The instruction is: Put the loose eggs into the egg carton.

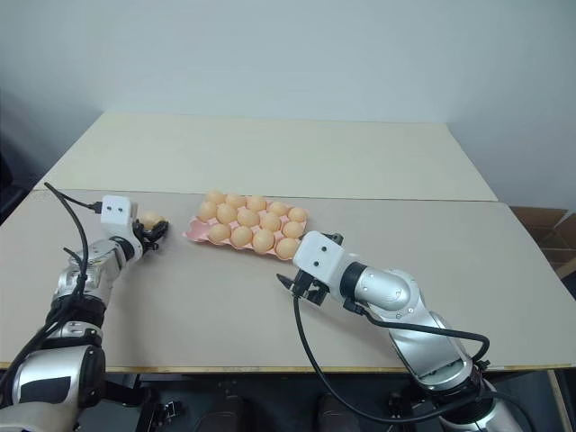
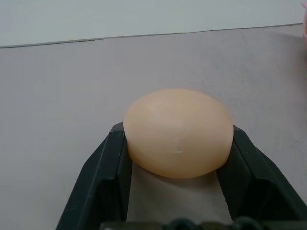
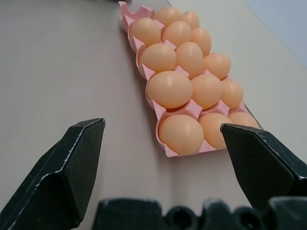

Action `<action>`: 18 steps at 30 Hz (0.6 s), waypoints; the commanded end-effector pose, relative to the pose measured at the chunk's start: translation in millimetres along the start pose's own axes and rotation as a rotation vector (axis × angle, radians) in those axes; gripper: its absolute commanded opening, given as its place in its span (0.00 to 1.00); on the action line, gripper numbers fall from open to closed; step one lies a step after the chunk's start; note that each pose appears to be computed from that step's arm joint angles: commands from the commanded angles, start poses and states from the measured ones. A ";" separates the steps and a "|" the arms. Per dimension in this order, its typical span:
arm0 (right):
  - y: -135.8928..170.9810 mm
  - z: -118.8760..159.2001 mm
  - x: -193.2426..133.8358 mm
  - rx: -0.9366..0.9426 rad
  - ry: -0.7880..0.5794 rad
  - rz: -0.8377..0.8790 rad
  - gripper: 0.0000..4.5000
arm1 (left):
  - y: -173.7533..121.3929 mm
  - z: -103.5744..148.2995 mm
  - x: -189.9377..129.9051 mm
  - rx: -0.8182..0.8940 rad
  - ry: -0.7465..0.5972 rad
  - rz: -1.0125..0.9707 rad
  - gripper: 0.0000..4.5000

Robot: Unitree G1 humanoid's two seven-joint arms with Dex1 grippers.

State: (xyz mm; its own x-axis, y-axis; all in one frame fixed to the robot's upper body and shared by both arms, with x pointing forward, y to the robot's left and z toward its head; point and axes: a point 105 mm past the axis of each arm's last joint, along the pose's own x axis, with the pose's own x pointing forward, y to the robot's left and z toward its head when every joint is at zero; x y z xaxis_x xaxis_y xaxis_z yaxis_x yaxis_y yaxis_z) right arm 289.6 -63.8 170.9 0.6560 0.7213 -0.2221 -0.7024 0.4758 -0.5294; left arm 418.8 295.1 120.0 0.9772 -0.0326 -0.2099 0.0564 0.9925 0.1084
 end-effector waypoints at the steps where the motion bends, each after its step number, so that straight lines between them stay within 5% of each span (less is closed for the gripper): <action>1: -7.4 10.9 -2.9 -0.036 -0.041 -0.035 1.00 | 0.8 29.5 -8.9 0.041 -0.114 -0.026 0.49; 11: -6.8 9.5 -2.4 -0.043 -0.039 -0.045 1.00 | -53.6 53.9 -44.2 0.148 -0.217 -0.341 0.49; 18: -5.4 9.5 -1.5 -0.042 -0.041 -0.055 1.00 | -71.3 53.9 -37.5 0.168 -0.209 -0.400 0.49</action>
State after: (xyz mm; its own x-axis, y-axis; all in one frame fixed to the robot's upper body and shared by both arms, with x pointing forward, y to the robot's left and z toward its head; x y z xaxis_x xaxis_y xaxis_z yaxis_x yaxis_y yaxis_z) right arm 293.0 -64.7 170.4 0.6779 0.7049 -0.2087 -0.6801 0.4936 -0.5420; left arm 386.8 225.7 159.2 0.9005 -0.4224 -0.1031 0.4347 0.8793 0.1947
